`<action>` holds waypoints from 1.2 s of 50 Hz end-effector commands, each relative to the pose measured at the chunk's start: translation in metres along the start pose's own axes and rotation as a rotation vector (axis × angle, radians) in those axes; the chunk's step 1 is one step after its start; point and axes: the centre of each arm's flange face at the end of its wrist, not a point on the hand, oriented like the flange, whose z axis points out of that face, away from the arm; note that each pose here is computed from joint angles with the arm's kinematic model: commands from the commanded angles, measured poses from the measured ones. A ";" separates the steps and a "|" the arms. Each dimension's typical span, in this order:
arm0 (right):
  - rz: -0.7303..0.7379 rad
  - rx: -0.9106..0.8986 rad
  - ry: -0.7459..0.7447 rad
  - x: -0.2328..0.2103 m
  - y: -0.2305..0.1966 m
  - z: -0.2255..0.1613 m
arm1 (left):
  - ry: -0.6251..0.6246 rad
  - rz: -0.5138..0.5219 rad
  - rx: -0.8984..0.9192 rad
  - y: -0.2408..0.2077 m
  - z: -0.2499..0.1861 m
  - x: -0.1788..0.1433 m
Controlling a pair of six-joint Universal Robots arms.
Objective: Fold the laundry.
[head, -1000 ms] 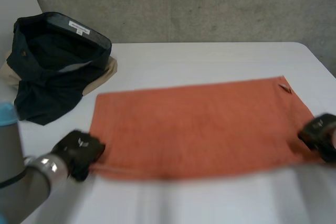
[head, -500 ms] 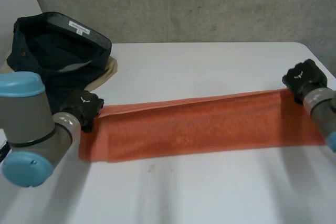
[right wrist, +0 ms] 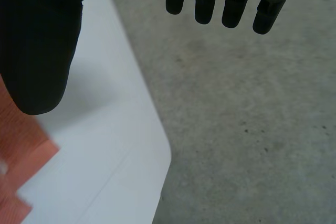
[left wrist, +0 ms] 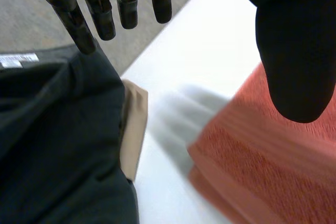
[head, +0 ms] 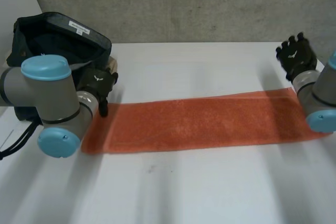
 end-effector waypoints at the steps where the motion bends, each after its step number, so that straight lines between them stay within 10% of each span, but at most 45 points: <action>1: 0.251 -0.042 -0.033 0.043 -0.023 -0.033 | -0.024 -0.076 0.060 -0.025 -0.018 -0.014; 14: 0.463 -0.413 -0.387 0.048 0.057 -0.108 | 0.025 -0.079 0.017 -0.009 -0.043 -0.003; 29: 0.352 -0.376 -0.267 0.029 0.108 -0.093 | 0.065 -0.075 0.055 -0.009 -0.047 0.012; 35: 0.264 -0.473 0.013 0.076 0.145 -0.088 | 0.049 -0.077 0.079 -0.018 -0.055 0.004; 44: 0.103 -0.400 0.032 0.103 0.127 -0.085 | 0.035 -0.081 0.103 -0.026 -0.071 -0.004; 60: 0.423 -0.269 -0.322 0.050 0.098 -0.111 | 0.047 -0.081 0.099 -0.023 -0.076 0.001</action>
